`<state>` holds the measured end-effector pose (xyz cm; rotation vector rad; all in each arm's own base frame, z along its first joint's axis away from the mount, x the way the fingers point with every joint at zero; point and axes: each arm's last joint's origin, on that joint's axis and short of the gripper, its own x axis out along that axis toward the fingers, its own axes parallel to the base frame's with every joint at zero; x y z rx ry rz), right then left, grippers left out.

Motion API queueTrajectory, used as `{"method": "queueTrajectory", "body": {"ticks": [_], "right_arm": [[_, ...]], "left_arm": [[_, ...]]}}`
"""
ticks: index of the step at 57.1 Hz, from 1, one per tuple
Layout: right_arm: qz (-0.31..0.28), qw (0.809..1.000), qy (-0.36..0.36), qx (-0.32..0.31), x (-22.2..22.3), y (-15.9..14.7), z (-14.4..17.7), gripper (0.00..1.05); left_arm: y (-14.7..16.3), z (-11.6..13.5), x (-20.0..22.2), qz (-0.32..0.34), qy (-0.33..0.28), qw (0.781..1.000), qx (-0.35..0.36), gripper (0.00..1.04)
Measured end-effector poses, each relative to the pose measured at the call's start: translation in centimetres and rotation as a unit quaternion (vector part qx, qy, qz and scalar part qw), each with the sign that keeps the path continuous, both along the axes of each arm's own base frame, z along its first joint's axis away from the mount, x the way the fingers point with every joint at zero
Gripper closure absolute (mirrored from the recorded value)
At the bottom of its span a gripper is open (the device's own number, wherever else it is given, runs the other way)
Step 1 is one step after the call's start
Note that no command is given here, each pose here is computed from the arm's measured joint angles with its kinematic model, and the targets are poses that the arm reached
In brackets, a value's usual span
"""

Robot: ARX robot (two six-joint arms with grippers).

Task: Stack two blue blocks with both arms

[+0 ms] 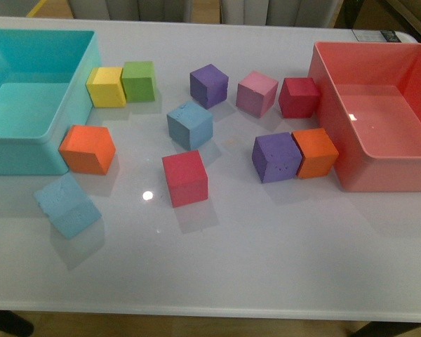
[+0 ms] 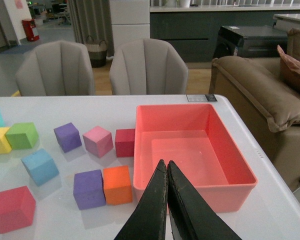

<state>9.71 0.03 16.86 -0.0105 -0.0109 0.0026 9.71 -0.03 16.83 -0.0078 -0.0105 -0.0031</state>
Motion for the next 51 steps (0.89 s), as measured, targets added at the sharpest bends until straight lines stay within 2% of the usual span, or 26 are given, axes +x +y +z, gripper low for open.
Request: {"method": "queueTrajectory", "body": {"ticks": [2,5,19,21,28,30,32,35,37,51], "right_arm": [[0.0,1.0,0.0,0.0,0.0,0.0,0.0,1.03],[0.0,1.0,0.0,0.0,0.0,0.0,0.0,0.95],[0.0,1.0,0.0,0.0,0.0,0.0,0.0,0.51],[0.0,1.0,0.0,0.0,0.0,0.0,0.0,0.4],[0.0,1.0,0.0,0.0,0.0,0.0,0.0,0.18],[0.0,1.0,0.0,0.0,0.0,0.0,0.0,0.13],[-0.001,1.0,0.0,0.001,0.0,0.0,0.0,0.08],[0.0,1.0,0.0,0.001,0.0,0.0,0.0,0.09],[0.0,1.0,-0.001,0.002,0.0,0.0,0.0,0.09],[0.0,1.0,-0.001,0.002,0.0,0.0,0.0,0.09]], "left_arm": [[0.0,0.0,0.0,0.0,0.0,1.0,0.0,0.09],[0.0,0.0,0.0,0.0,0.0,1.0,0.0,0.09],[0.0,0.0,0.0,0.0,0.0,1.0,0.0,0.09],[0.0,0.0,0.0,0.0,0.0,1.0,0.0,0.09],[0.0,0.0,0.0,0.0,0.0,1.0,0.0,0.09],[0.0,-0.1,0.1,-0.011,0.026,1.0,-0.008,0.09],[-0.3,-0.1,0.2,-0.04,0.109,0.993,-0.031,0.09],[-0.9,0.2,1.4,-0.056,0.226,0.971,-0.062,0.09],[-1.5,0.1,2.8,-0.06,0.257,0.962,-0.072,0.09],[-4.4,-1.8,10.0,-0.064,0.321,0.938,-0.116,0.09]]}}
